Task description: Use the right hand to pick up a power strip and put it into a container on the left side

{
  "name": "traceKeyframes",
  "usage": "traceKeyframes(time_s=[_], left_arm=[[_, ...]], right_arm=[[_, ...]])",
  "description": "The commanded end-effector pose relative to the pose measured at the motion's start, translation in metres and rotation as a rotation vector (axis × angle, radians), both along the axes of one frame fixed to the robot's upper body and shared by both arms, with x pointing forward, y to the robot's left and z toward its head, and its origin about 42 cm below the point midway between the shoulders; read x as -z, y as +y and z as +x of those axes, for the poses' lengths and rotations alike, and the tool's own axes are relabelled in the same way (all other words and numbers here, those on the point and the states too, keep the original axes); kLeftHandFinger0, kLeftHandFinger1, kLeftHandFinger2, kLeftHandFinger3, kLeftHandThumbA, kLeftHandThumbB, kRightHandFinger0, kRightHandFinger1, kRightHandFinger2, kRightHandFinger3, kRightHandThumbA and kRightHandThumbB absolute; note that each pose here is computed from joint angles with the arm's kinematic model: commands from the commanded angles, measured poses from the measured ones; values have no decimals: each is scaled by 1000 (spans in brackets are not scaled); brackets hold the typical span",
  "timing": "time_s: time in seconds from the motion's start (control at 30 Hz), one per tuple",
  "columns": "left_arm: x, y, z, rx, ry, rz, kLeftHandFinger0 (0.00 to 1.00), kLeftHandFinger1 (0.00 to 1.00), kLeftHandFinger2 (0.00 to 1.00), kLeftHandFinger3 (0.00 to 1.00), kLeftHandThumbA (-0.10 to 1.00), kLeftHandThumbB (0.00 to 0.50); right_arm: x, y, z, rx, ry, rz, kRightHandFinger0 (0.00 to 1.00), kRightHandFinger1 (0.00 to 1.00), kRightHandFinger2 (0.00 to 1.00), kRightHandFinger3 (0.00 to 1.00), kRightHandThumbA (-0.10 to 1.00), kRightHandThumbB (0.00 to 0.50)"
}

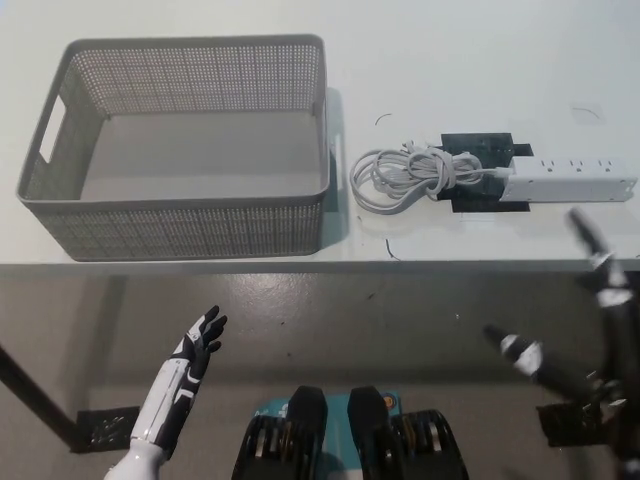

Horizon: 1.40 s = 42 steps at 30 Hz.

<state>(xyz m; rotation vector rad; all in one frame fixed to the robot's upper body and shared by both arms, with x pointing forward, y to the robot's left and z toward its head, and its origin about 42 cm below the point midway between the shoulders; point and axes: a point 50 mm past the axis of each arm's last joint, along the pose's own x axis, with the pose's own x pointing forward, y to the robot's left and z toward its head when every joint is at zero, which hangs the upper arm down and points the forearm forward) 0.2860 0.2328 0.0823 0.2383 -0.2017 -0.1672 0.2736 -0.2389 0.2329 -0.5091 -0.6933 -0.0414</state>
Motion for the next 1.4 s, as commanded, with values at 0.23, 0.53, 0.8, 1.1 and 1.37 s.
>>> traceKeyframes(time_s=[0.23,0.53,0.8,1.1,1.37], left_arm=[[-11,4,-9,61,-121,43,1000,1000,1000,1000,1000,155],[-10,4,-10,67,-121,34,1000,1000,1000,1000,1000,147],[-9,4,-9,72,-119,38,1000,1000,1000,1000,1000,140],[-9,5,-10,65,-121,48,1000,1000,1000,1000,1000,138],[-11,5,-8,65,-128,43,1000,1000,1000,1000,1000,133]], right_arm=[[-141,-21,56,168,-90,-448,1000,1000,1000,1000,1000,315],[-143,6,166,214,174,-688,1000,1000,1000,1000,1000,362],[-127,29,212,249,265,-789,1000,1000,1000,1000,1000,407],[-99,48,241,276,352,-847,1000,1000,1000,1000,1000,437],[-72,50,245,299,395,-887,1000,1000,1000,1000,1000,422]])
